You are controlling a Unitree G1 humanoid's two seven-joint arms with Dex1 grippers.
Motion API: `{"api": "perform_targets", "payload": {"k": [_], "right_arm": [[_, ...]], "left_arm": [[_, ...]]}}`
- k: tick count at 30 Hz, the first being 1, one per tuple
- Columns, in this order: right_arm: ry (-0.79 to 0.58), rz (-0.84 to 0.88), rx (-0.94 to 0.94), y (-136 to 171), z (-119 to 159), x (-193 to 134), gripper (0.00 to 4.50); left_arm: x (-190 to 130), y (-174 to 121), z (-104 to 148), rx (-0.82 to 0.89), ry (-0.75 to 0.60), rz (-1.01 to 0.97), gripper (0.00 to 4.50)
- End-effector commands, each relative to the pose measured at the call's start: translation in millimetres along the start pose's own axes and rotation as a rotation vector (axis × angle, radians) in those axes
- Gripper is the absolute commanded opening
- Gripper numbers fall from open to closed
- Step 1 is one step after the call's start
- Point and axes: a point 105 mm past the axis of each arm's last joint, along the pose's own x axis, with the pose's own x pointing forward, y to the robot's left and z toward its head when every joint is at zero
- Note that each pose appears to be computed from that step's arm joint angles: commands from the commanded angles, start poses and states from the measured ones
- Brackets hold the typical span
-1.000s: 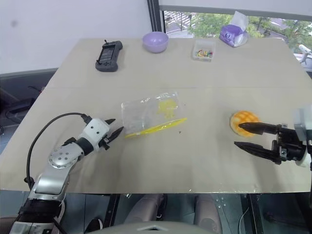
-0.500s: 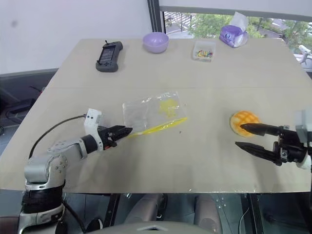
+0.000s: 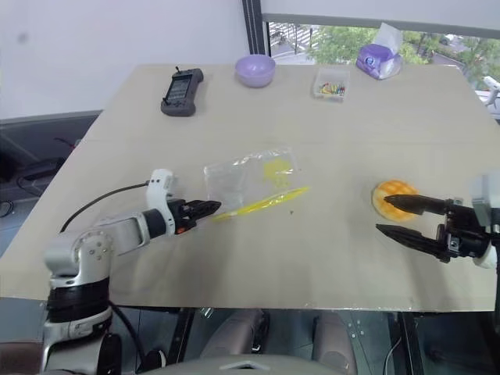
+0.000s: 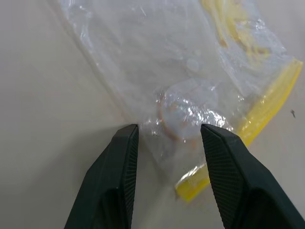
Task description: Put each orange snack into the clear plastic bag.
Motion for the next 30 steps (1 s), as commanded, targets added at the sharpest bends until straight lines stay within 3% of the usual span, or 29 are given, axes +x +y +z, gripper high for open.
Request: {"api": "perform_targets", "payload": {"k": [1,11,16,20,30], "right_arm": [[-0.022,0.004,-0.044,1,8,2,2.56],[-0.022,0.004,-0.06,-2,11,2,2.56],[-0.023,-0.005,-0.069,-3,13,2,2.64],[-0.021,-0.013,-0.072,-3,13,1,2.64],[-0.021,-0.028,-0.073,-4,14,0,2.64]], "left_arm": [[23,10,-20,-0.064,0.114,0.126,2.2],[64,-11,-32,-0.267,0.279,0.181,2.2],[71,-5,-33,-0.28,0.337,0.267,0.04],[76,-5,-24,-0.287,0.317,0.262,0.04],[72,-37,10,-0.389,0.095,-0.05,0.04]]}}
